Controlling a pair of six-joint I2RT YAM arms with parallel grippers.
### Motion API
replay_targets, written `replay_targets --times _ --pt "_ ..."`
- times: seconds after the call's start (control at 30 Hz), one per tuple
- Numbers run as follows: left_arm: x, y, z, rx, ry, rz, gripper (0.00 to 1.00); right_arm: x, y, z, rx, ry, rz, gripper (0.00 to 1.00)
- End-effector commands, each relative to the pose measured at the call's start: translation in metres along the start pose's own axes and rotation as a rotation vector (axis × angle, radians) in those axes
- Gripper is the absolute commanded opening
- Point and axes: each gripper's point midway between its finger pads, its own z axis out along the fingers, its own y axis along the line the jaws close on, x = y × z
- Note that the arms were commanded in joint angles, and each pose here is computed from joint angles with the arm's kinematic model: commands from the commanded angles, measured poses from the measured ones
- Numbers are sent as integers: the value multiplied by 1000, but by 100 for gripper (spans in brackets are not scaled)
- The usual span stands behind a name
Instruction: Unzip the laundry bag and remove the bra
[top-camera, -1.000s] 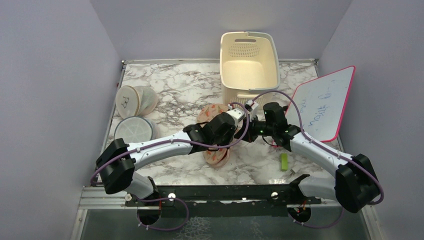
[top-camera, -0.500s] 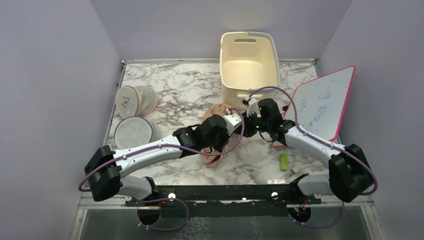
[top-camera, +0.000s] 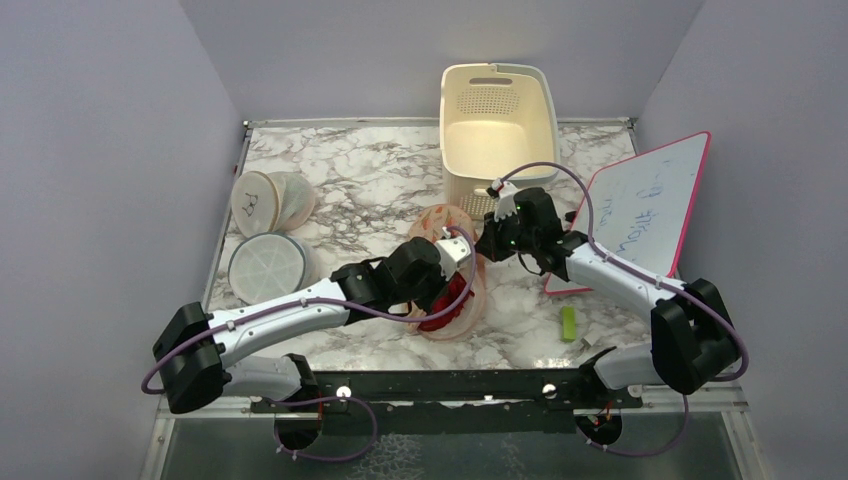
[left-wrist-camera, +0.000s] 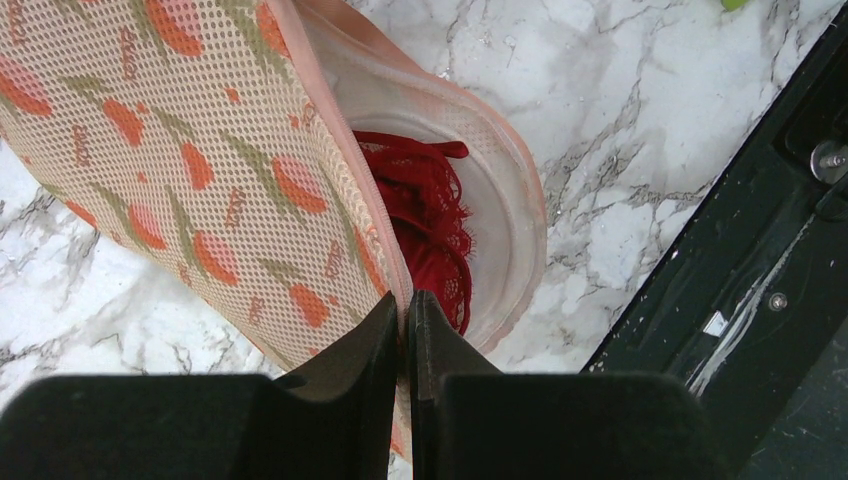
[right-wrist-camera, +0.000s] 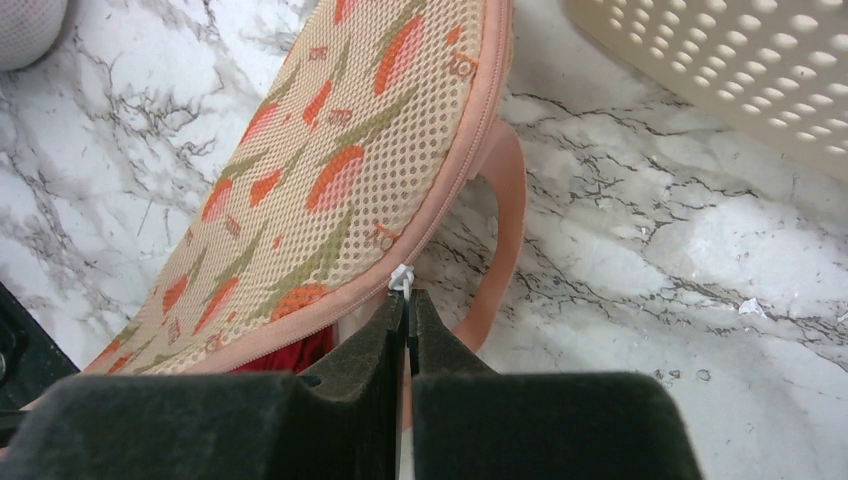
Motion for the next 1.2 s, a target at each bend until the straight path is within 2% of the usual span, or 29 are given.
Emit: replay_targets --times 0.0,0.1,0.27,0.37,0.63,0.7,0.87,1.0,1.17 --pt "7 -6 -10 33 -1 -3 0 -24 1 -2 -13 -61 -46 1" --pt "10 -5 -10 23 4 -24 0 -24 17 -7 -102 -66 -78 1" --pt "1 -9 0 29 -7 -68 25 -15 39 -18 -216 -55 -63 1" --pt "-4 -10 13 23 -3 -96 46 -7 49 -24 -269 -41 -41 1" --pt "-26 -7 28 -16 -68 -184 79 14 65 -34 -366 -12 6 1" --pt "-33 -10 29 -2 -85 -190 85 17 67 -36 -379 -9 9 1" --pt "-46 -5 34 -39 -105 -201 87 20 68 -40 -385 2 0 1" --pt "-51 -1 40 -71 -99 -200 64 20 69 -43 -387 -2 -8 1" --pt "-47 7 43 -121 -72 -195 53 19 70 -46 -390 -7 -18 1"
